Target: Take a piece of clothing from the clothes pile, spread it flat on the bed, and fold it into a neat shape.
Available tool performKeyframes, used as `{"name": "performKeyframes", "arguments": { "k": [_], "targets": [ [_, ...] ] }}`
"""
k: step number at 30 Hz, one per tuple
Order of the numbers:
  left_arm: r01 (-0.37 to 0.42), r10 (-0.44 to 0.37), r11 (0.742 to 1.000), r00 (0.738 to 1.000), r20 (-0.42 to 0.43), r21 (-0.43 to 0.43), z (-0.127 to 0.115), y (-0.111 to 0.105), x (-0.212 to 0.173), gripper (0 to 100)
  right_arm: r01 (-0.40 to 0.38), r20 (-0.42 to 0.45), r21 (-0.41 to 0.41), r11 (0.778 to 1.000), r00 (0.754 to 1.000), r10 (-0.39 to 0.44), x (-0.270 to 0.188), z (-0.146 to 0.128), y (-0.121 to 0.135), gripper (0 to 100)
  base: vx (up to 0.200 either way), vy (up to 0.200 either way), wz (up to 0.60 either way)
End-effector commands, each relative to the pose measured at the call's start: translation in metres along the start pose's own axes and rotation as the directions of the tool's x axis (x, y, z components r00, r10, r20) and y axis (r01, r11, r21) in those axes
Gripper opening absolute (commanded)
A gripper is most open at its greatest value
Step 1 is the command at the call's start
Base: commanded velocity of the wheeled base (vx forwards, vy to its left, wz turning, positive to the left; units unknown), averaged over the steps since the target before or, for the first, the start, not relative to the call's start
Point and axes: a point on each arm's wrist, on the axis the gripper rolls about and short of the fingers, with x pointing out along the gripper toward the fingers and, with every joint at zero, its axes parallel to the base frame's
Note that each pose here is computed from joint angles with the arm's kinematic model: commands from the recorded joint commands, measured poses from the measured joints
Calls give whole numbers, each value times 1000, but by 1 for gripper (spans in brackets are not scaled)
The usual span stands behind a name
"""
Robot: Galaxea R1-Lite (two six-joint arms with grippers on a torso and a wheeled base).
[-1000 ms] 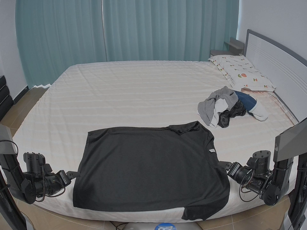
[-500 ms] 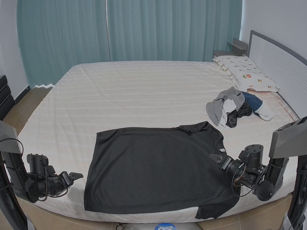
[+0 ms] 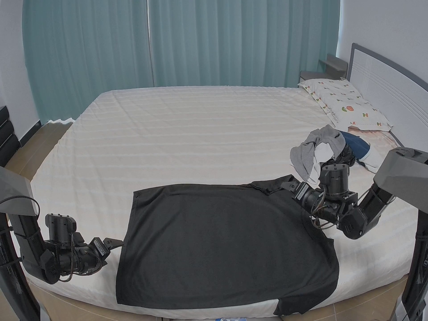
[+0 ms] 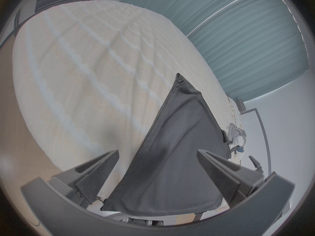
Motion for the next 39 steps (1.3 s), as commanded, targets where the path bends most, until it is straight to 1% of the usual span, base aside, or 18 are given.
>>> {"name": "performKeyframes", "arguments": {
  "k": [1, 3, 8, 12, 20, 27, 28, 32, 34, 37, 39],
  "targets": [
    [0, 0, 1000, 1000, -16, -1, -3, -2, 4, 100, 45, -30, -1, 999, 999, -45, 46, -4, -6, 100, 0, 0, 0],
    [4, -4, 1000, 1000, -14, 1, -3, -2, 4, 100, 79, -42, 3, 997, 996, -79, 61, -4, -15, 100, 0, 0, 0],
    [7, -7, 1000, 1000, -11, 3, -3, -2, 5, 100, 110, -38, 16, 994, 993, -109, 86, 1, -28, 100, 0, 0, 0],
    [6, -6, 1000, 1000, -12, 2, -3, -1, 6, 100, 124, -41, 21, 992, 992, -123, 102, 6, -30, 100, 0, 0, 0],
    [6, -6, 1000, 1000, -12, 2, -3, -1, 6, 100, 131, -29, 29, 991, 991, -130, 126, 13, -32, 100, 0, 0, 0],
    [7, -7, 1000, 1000, -11, 3, -3, -2, 6, 100, 103, 9, 34, 994, 995, -103, 150, 17, -34, 100, 0, 0, 0],
    [7, -7, 1000, 1000, -11, 3, -3, -2, 6, 100, 99, 11, 34, 995, 995, -99, 153, 17, -33, 0, 0, 0, 0],
    [7, -7, 1000, 1000, -11, 3, -3, -2, 6, 100, 115, -9, 29, 993, 993, -115, 159, 15, -30, 0, 0, 0, 0],
    [7, -7, 1000, 1000, -11, 3, -3, -2, 6, 100, 105, 7, 24, 994, 994, -105, 162, 20, -25, 0, 0, 0, 0],
    [6, -6, 1000, 1000, -12, 2, -3, -1, 6, 100, 29, 100, 26, 999, 995, -32, 162, 47, -6, 0, 0, 0, 0],
    [6, -6, 1000, 1000, -12, 2, -3, -1, 6, 100, -38, 176, 27, 999, 984, 33, 163, 67, 6, 0, 0, 0, 0]
  ]
}}
